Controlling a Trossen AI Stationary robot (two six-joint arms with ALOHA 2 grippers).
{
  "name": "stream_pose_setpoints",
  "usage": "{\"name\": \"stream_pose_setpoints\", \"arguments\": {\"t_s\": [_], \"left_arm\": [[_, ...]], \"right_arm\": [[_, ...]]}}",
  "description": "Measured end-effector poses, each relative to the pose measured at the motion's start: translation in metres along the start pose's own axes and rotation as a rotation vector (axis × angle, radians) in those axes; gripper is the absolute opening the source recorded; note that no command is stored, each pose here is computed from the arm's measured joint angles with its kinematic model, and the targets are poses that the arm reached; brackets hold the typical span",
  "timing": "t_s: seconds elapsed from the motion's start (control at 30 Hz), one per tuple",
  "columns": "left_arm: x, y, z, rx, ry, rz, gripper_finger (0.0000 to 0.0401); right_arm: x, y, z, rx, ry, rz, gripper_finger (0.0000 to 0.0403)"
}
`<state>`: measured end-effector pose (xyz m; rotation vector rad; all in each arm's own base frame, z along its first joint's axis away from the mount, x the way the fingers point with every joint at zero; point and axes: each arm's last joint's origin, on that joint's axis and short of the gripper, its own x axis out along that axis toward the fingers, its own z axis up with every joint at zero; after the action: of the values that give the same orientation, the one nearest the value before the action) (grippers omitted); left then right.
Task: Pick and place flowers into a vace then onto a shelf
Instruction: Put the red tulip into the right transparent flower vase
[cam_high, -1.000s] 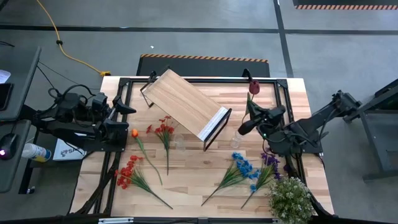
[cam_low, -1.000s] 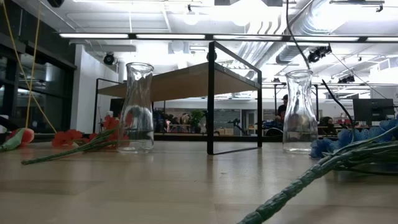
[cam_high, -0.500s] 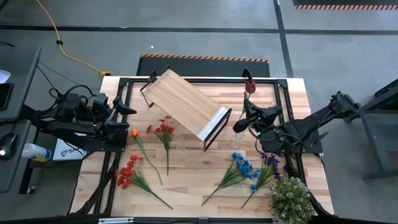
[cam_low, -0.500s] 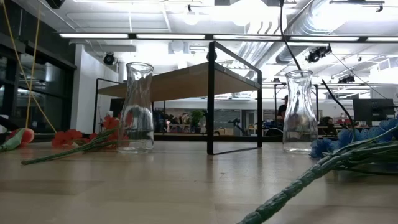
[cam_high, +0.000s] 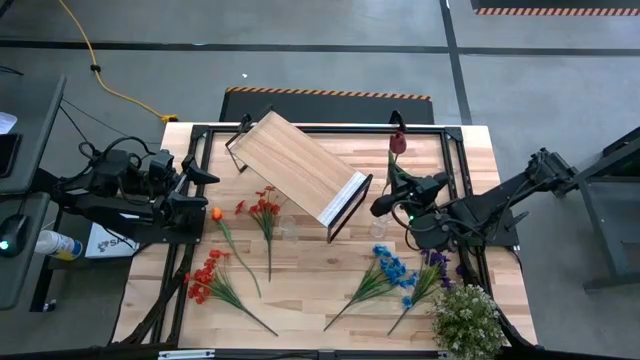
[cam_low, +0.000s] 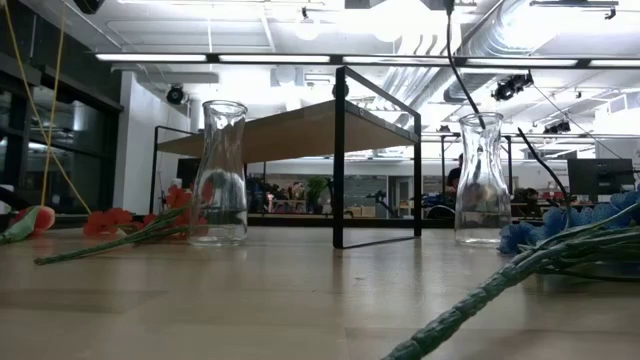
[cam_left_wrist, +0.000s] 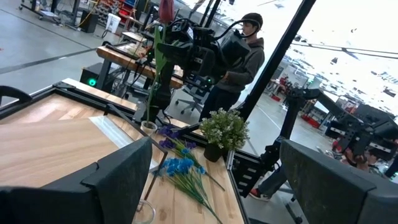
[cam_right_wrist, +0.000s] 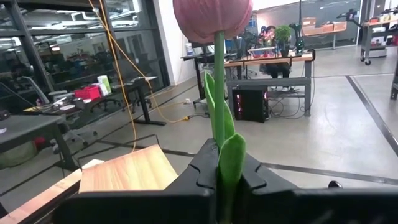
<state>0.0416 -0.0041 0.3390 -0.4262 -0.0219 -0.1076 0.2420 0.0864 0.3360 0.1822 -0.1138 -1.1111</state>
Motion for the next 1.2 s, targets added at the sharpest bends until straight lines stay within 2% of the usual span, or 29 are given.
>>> {"name": "stream_pose_setpoints", "arguments": {"t_s": [0.6, 1.2], "left_arm": [[0.0, 0.0, 0.0, 0.0, 0.001, 0.001, 0.0386], [0.0, 0.0, 0.0, 0.0, 0.002, -0.003, 0.0386]], "right_arm": [[-0.001, 0.008, -0.013, -0.057, 0.001, 0.003, 0.0005], [-0.01, 0.008, -0.017, -0.08, 0.044, 0.089, 0.0013]]}}
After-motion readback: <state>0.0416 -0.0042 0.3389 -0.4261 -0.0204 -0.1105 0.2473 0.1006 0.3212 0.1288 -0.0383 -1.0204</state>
